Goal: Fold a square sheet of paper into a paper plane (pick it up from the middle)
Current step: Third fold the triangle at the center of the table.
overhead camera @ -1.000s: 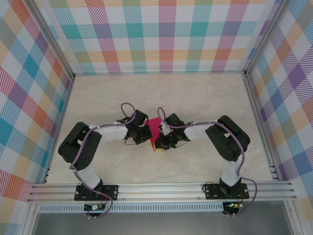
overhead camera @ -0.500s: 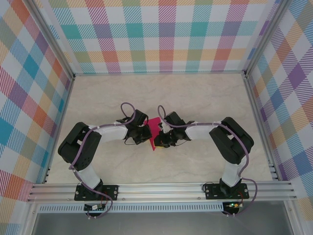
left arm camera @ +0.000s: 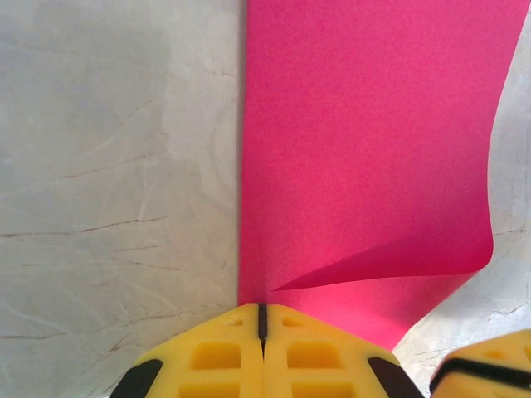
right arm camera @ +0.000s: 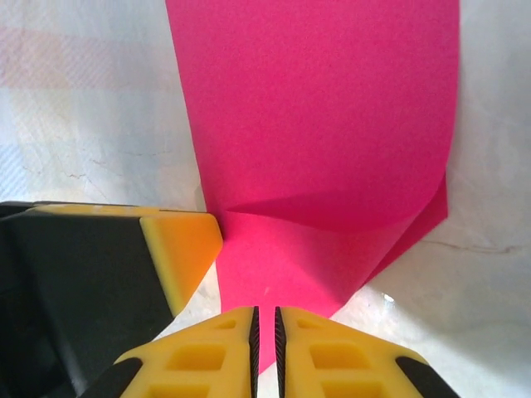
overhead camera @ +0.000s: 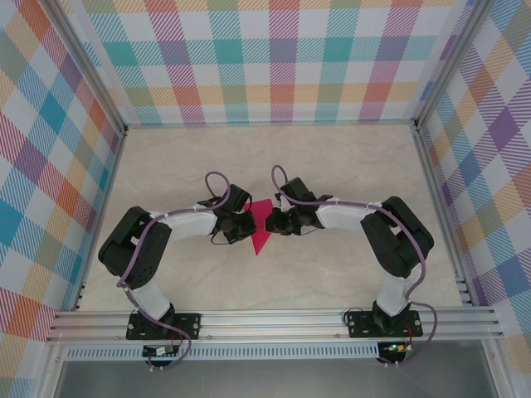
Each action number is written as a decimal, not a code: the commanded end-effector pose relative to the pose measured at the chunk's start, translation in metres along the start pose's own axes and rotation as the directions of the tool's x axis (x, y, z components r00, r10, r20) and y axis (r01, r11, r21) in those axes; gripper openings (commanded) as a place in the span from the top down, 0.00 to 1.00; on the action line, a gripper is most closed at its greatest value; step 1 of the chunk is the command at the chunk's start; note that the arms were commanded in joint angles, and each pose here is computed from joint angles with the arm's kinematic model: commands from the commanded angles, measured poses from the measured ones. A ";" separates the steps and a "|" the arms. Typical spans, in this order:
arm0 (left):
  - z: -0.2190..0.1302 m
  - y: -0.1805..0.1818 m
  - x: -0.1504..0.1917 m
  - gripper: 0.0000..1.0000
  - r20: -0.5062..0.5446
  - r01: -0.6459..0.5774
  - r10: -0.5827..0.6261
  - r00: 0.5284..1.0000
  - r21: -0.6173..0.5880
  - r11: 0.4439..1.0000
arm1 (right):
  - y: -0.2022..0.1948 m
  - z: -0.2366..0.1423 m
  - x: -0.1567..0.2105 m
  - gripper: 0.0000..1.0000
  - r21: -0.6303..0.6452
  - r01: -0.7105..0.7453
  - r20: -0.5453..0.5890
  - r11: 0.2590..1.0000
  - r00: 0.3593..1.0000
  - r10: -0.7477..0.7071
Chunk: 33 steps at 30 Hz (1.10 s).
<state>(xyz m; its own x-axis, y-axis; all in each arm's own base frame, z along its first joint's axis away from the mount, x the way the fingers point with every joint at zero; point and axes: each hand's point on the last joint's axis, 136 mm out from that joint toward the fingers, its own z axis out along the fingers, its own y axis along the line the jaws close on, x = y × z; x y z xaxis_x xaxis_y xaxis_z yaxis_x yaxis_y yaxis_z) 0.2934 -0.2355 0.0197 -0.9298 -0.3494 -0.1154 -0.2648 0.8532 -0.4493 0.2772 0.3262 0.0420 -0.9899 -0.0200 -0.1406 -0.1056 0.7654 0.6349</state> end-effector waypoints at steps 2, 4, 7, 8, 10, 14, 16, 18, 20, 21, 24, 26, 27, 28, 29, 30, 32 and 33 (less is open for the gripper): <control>0.001 0.019 0.007 0.97 -0.019 -0.011 0.010 1.000 -0.091 0.996 | -0.010 0.006 -0.007 0.85 0.050 -0.027 -0.012 0.998 1.000 0.027; 0.000 0.020 0.007 0.97 -0.018 -0.011 0.009 1.000 -0.096 0.995 | -0.015 0.008 -0.009 0.86 0.063 -0.043 -0.014 0.997 0.999 0.044; 0.000 0.022 0.007 0.97 -0.016 -0.011 0.009 1.000 -0.107 0.994 | -0.024 0.011 -0.011 0.86 0.097 -0.072 -0.016 0.993 0.997 0.074; 0.000 0.023 0.007 0.97 -0.016 -0.010 0.008 1.000 -0.109 0.994 | -0.028 0.012 -0.011 0.87 0.110 -0.082 -0.018 0.991 0.996 0.084; 0.000 0.024 0.007 0.97 -0.014 -0.010 0.008 1.000 -0.116 0.993 | -0.035 0.012 -0.010 0.87 0.141 -0.106 -0.017 0.984 0.994 0.110; 0.002 0.025 0.007 0.97 -0.018 -0.012 0.010 1.000 -0.122 0.992 | -0.039 0.010 -0.012 0.87 0.175 -0.135 -0.011 0.975 0.990 0.139; 0.002 0.024 0.007 0.97 -0.021 -0.012 0.010 1.000 -0.122 0.992 | -0.032 0.005 -0.016 0.87 0.161 -0.126 -0.001 0.979 0.992 0.128; 0.003 0.024 0.007 0.97 -0.023 -0.017 0.014 1.000 -0.123 0.992 | -0.018 -0.001 -0.022 0.87 0.113 -0.098 0.013 0.989 0.995 0.097; 0.003 0.024 0.007 0.97 -0.024 -0.018 0.015 1.000 -0.124 0.992 | -0.007 -0.006 -0.027 0.86 0.082 -0.073 0.028 0.994 0.997 0.071; 0.004 0.023 0.006 0.97 -0.024 -0.018 0.015 1.000 -0.124 0.992 | -0.005 -0.006 -0.029 0.86 0.076 -0.067 0.027 0.995 0.997 0.065; 0.005 0.023 0.006 0.97 -0.026 -0.023 0.020 0.999 -0.124 0.992 | -0.005 0.000 -0.030 0.87 0.075 -0.065 0.009 0.995 0.998 0.065; 0.005 0.022 0.006 0.97 -0.027 -0.023 0.020 0.999 -0.124 0.992 | -0.010 0.007 -0.028 0.87 0.083 -0.078 -0.009 0.994 0.997 0.079; 0.005 0.022 0.006 0.97 -0.028 -0.024 0.021 0.999 -0.125 0.992 | -0.012 0.008 -0.027 0.87 0.085 -0.079 -0.012 0.993 0.997 0.080; 0.005 0.022 0.006 0.97 -0.029 -0.025 0.022 0.999 -0.124 0.992 | -0.015 0.010 -0.028 0.87 0.092 -0.084 -0.011 0.992 0.996 0.085; 0.005 0.022 0.006 0.97 -0.029 -0.026 0.023 0.999 -0.125 0.992 | -0.019 0.010 -0.028 0.87 0.103 -0.090 -0.009 0.991 0.996 0.091; 0.005 0.023 0.006 0.97 -0.030 -0.025 0.021 0.999 -0.126 0.992 | -0.022 0.011 -0.029 0.87 0.112 -0.094 -0.007 0.989 0.995 0.095; 0.005 0.024 0.007 0.97 -0.033 -0.027 0.023 0.999 -0.128 0.991 | -0.031 0.011 -0.030 0.87 0.139 -0.113 -0.001 0.984 0.993 0.114; 0.005 0.024 0.007 0.97 -0.033 -0.027 0.023 0.999 -0.128 0.991 | -0.034 0.011 -0.031 0.87 0.145 -0.121 -0.002 0.982 0.992 0.122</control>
<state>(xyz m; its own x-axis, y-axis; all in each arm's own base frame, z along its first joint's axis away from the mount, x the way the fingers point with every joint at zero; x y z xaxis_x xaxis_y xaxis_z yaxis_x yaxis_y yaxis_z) 0.2932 -0.2322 0.0194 -0.9359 -0.3322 -0.1170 -0.2579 0.8726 -0.4148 0.3073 0.3165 0.0262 -0.9952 0.0581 -0.0790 0.0040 0.8291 0.5590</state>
